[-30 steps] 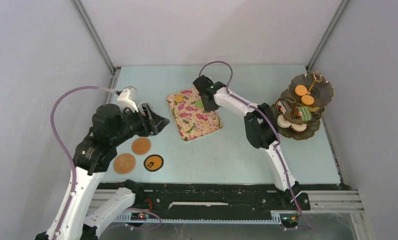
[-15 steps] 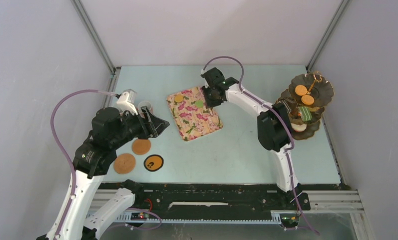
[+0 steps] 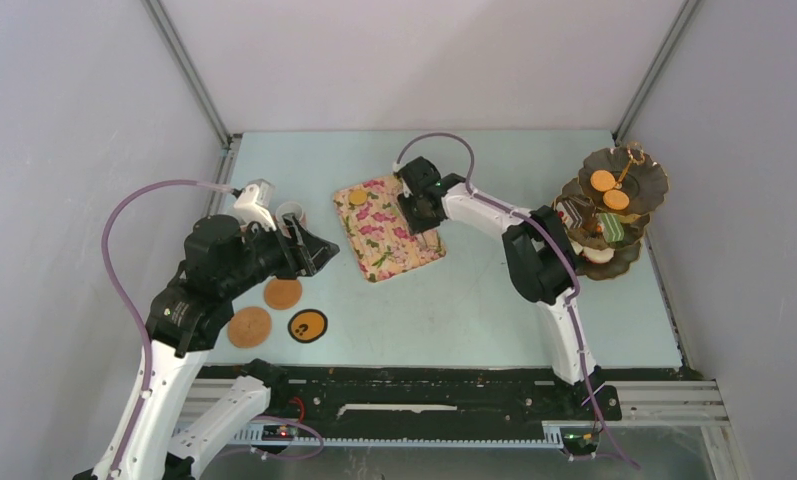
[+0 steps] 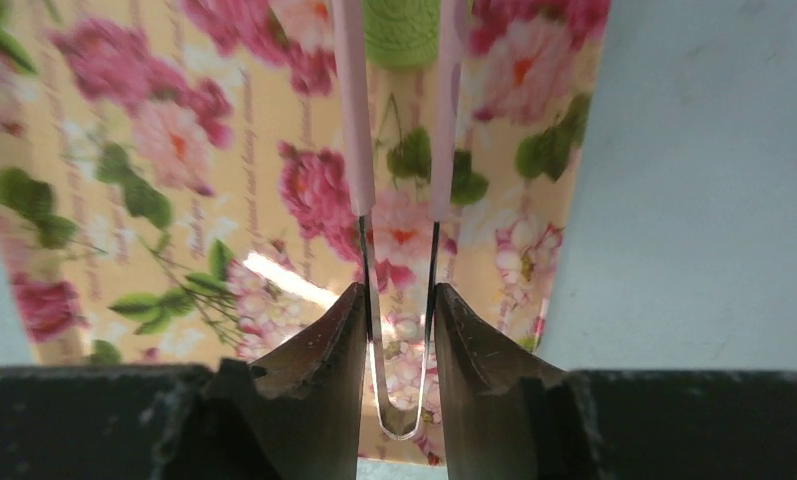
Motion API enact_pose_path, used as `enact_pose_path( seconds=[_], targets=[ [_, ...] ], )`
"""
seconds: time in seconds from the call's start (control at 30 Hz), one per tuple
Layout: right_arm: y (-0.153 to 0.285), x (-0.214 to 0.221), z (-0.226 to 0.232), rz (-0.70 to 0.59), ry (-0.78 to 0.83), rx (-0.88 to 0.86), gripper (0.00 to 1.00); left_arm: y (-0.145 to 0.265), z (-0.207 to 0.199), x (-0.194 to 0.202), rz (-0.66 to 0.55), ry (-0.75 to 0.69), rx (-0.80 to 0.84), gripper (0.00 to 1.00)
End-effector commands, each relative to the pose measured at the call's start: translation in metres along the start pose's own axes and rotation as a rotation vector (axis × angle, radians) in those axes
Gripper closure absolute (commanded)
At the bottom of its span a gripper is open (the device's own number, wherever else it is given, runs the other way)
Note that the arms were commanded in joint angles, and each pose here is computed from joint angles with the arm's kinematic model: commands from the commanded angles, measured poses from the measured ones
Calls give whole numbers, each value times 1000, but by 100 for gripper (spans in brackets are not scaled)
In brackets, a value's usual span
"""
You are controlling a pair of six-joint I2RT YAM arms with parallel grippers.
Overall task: Serve the afternoon tea
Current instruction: Pick up the clamp from the tray, then pick up the desert from the tray.
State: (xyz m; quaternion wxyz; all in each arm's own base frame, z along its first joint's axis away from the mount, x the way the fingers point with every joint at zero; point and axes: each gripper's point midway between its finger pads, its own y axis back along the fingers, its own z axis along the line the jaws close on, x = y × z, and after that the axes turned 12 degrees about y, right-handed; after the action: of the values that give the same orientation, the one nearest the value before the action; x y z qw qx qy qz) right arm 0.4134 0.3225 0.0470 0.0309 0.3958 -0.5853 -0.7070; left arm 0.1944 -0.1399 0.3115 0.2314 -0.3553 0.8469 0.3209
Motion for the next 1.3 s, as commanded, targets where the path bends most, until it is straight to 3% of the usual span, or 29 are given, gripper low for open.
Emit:
enact_pose_path(
  seconds=[0.0,0.2,0.4,0.8,0.97,1.27],
  targets=[
    [3,-7,0,-56,12,23,68,3,-3,-1,-2,-11,16,34],
    [-6,-4,3,-68,48,11,64,3,-3,0,7,-15,19,35],
    [-6,-5,2,-95,76,29,47,5,-4,1,8,-14,19,35],
    [-27,-18,5,-108,128,63,41,6,-3,3,8,3,17,35],
    [-35,-17,8,-73,135,70,46,8,-3,3,1,11,17,35],
    [-9,-28,-1,-83,93,116,78,10,-3,3,-12,17,25,35]
  ],
)
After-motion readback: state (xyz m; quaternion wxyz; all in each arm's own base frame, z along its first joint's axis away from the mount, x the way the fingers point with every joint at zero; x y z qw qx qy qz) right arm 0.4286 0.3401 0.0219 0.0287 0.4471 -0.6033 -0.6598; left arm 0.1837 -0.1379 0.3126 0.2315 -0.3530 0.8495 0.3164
